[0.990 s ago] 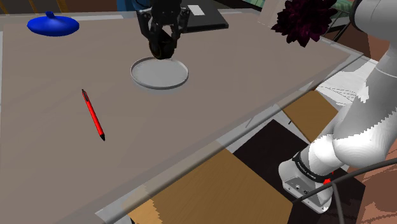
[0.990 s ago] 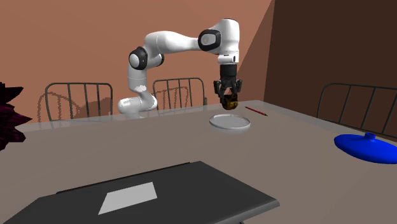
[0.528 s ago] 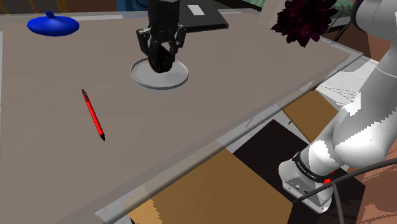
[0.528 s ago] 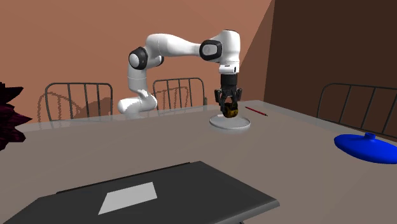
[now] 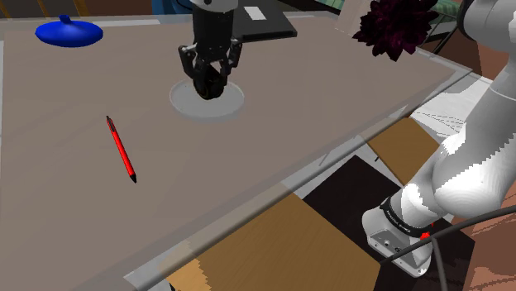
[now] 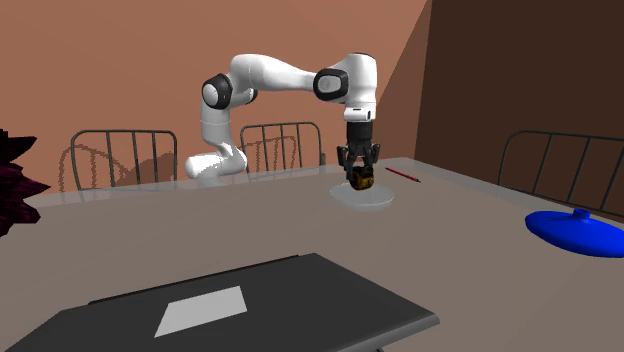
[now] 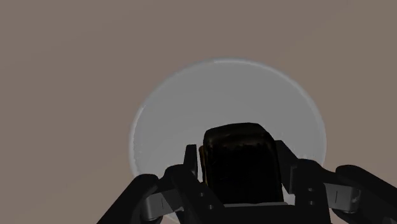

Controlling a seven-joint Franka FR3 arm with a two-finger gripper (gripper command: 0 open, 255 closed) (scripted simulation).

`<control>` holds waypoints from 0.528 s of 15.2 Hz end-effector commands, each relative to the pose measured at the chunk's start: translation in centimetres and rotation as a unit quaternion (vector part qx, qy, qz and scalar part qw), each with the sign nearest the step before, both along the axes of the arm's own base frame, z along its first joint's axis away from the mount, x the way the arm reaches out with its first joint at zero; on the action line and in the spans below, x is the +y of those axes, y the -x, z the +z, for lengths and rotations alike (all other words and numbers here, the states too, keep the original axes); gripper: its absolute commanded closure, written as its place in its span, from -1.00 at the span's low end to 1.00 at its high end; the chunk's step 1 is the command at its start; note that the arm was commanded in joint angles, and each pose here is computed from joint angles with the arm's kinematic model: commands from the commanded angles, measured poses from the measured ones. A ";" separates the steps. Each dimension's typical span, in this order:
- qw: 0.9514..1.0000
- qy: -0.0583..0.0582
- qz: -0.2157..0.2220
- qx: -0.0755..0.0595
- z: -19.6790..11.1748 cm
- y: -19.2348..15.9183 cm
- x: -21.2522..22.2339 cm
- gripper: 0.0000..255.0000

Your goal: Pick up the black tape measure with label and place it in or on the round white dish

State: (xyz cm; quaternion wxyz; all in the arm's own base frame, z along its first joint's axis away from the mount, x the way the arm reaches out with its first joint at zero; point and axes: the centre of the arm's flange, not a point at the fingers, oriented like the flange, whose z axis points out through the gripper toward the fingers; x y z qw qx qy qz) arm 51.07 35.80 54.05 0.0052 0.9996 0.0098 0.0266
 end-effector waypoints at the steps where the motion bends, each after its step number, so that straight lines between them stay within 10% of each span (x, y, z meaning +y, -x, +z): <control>1: 1.000 0.000 -0.001 -0.002 0.2 0.1 -0.1 1.00; 2: 1.000 0.000 -0.001 -0.002 0.2 0.1 -0.1 -1.00; 8: 1.000 0.000 -0.001 -0.002 1.5 0.1 -0.1 -1.00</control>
